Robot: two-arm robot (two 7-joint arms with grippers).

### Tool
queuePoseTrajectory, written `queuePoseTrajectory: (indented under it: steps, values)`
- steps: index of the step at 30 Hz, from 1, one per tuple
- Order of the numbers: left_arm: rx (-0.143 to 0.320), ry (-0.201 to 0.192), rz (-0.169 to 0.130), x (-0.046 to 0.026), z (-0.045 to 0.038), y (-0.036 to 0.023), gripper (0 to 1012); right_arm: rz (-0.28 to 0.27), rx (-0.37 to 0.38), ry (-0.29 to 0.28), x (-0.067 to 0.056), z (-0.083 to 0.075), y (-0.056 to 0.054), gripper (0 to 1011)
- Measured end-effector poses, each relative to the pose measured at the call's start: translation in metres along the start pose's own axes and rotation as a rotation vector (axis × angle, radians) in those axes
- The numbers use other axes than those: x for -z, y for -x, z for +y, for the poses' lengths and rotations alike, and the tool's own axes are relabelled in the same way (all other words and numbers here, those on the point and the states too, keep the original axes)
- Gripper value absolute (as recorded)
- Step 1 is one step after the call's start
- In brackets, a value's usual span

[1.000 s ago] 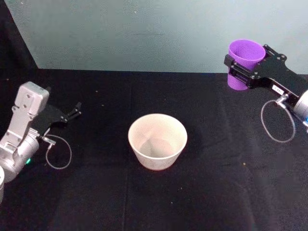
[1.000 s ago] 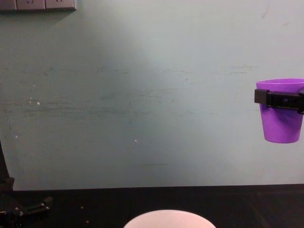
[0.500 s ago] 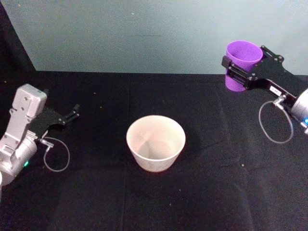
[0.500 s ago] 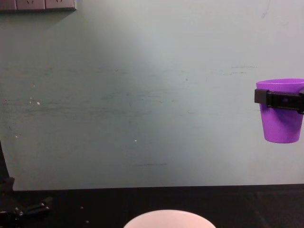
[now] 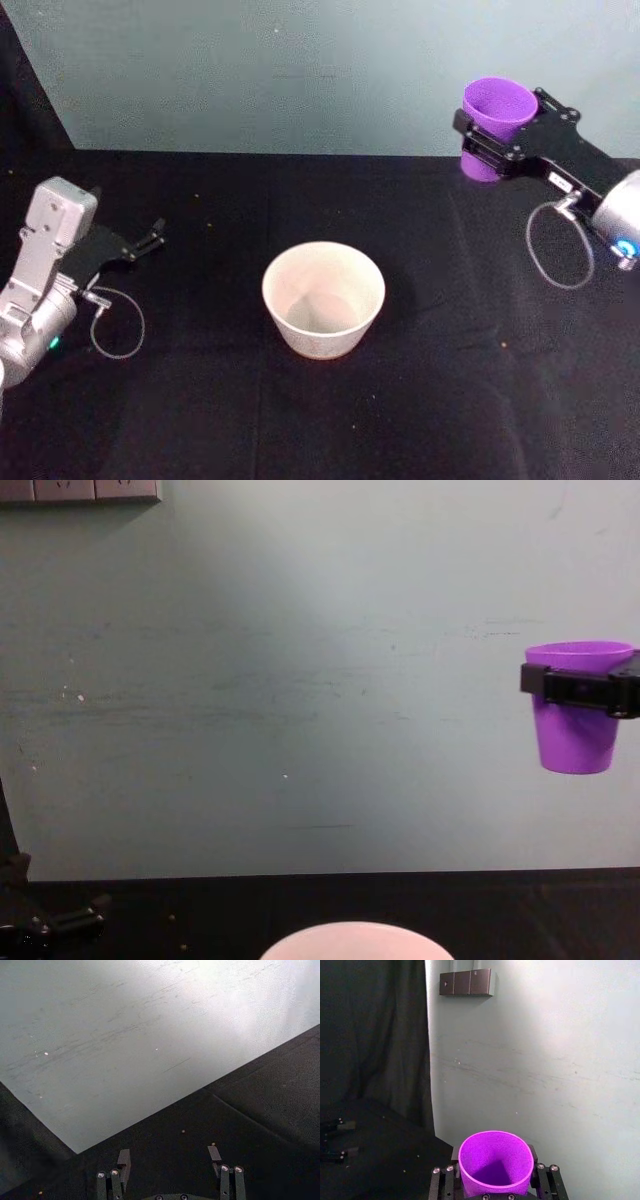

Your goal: Pick up the cup and pour the mung beans from the cup into the bowl.

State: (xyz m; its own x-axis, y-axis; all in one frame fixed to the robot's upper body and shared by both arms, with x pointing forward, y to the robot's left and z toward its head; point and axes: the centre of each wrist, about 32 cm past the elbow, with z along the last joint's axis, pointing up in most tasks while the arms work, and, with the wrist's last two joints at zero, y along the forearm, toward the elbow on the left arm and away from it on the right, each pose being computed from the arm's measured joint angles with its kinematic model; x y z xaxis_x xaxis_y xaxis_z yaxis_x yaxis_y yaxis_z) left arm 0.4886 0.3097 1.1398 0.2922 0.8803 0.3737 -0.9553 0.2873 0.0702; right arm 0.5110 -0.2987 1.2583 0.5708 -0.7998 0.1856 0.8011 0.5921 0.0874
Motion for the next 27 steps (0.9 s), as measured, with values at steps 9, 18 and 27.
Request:
queuePoseTrajectory:
  steps: [9,18,27]
  values:
    - [0.0,0.0,0.0,0.0,0.0,0.0,1000,-0.13,-0.033,0.036,0.007,0.031,0.007,750]
    - [0.0,0.0,0.0,0.0,0.0,0.0,1000,-0.337,-0.092,0.135,0.021,0.054,0.019,750]
    - [0.0,0.0,0.0,0.0,0.0,0.0,1000,-0.611,-0.088,0.179,0.03,0.059,0.042,750]
